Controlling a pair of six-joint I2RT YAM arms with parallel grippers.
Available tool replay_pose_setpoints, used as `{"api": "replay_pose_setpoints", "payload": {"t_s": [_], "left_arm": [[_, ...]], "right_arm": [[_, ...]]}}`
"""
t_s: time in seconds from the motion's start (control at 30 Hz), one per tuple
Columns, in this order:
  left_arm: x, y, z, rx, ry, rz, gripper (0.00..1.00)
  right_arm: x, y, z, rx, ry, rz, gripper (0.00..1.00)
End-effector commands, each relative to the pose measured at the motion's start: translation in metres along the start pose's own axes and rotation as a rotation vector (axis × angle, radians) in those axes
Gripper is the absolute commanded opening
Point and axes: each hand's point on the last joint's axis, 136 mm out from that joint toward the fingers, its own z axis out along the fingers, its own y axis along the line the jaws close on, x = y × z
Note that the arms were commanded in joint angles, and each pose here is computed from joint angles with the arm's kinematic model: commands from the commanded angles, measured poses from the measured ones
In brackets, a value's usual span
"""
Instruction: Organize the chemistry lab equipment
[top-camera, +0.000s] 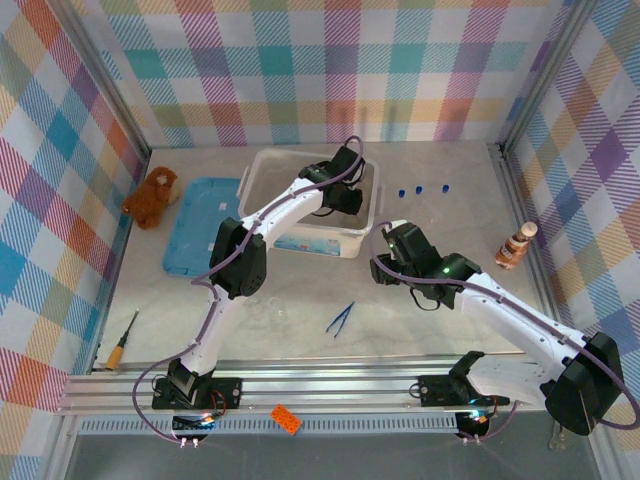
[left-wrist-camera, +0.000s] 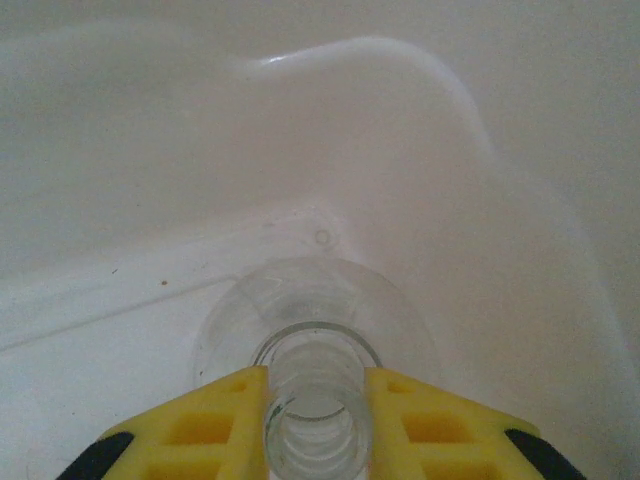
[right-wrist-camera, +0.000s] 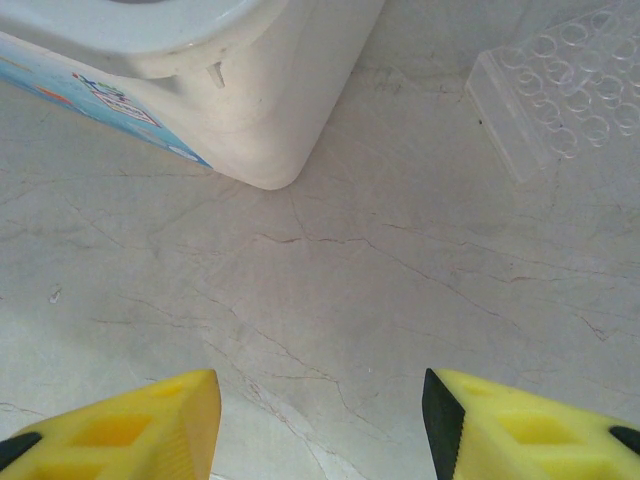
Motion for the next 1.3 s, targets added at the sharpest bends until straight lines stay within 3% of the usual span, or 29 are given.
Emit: {"api": "replay_pose_setpoints", "payload": {"t_s": [0.0,0.17,0.57,0.83,1.03,1.27], "left_arm": [[-0.009,-0.014,-0.008,0.033,-0.031,0.016,0.28],[-0.011,-0.015,-0.011,0.035,-0.037,0.013,0.38],[-0.034,-0.007,-0.059,-0.013,-0.133,0.007,0.41],[-0.034,0.01,-0.112,-0.063,-0.196,-0.028,0.41],[-0.008,0.014,-0.148,-0.046,-0.204,-0.049,0.41],[0.053,0.026,-0.193,-0.107,-0.172,0.0,0.41]], "right_arm": [[-0.005,0.0,-0.003,-0.013,-0.027,0.007,0.57],[-0.004,-0.002,-0.003,-0.008,-0.026,0.013,0.58],[-0.012,0.003,-0.007,-0.026,-0.045,0.006,0.59],[-0.018,0.013,-0.006,-0.069,-0.046,0.004,0.71],[-0.024,0.016,-0.001,-0.068,-0.035,-0.023,0.72],[-0.026,0.03,0.007,-0.123,-0.022,-0.035,0.7]]}}
